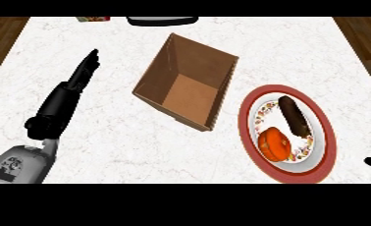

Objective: Pick the squash from the plate and place it in the cardboard box

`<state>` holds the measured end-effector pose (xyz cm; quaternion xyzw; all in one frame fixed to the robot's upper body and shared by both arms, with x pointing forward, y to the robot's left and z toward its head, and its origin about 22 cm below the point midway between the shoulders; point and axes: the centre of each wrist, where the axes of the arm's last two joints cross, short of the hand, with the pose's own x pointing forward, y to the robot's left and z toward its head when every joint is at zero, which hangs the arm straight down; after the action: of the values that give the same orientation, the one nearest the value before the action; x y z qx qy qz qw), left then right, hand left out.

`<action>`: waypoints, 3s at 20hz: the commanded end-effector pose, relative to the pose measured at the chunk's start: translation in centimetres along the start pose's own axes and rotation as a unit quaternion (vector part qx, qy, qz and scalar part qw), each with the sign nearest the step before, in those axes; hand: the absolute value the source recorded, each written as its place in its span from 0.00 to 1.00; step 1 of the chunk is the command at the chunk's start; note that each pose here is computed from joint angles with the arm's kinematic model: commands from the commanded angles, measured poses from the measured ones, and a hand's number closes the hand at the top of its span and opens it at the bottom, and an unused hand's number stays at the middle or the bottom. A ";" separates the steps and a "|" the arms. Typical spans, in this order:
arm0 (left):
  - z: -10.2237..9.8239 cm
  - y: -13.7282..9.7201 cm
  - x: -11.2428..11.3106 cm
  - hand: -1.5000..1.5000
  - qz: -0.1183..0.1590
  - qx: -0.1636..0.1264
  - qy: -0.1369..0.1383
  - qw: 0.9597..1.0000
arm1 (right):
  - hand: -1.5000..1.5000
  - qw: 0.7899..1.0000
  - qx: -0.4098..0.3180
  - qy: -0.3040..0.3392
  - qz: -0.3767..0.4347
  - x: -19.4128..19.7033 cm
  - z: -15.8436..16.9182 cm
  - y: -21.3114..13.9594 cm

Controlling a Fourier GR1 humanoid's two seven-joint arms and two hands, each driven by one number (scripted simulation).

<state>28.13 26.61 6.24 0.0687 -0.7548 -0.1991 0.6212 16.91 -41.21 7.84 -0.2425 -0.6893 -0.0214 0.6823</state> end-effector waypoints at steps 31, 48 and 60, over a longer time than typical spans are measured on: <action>-1.0 0.2 -0.5 0.50 0.002 -0.043 -0.022 0.999 | 0.00 0.862 0.342 0.156 0.339 13.2 0.2 9.9; -0.6 0.1 -0.1 0.50 -0.003 -0.033 -0.020 0.999 | 0.00 0.845 0.324 0.173 0.388 10.2 -1.7 14.7; -1.1 0.0 -0.6 0.50 0.003 -0.035 -0.014 0.999 | 0.00 0.842 0.333 0.177 0.385 6.6 -1.6 17.1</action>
<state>29.07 26.58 6.56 0.0448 -0.7573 -0.2286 0.6101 23.95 -25.24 10.26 -0.2446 -0.3750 0.4285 0.7848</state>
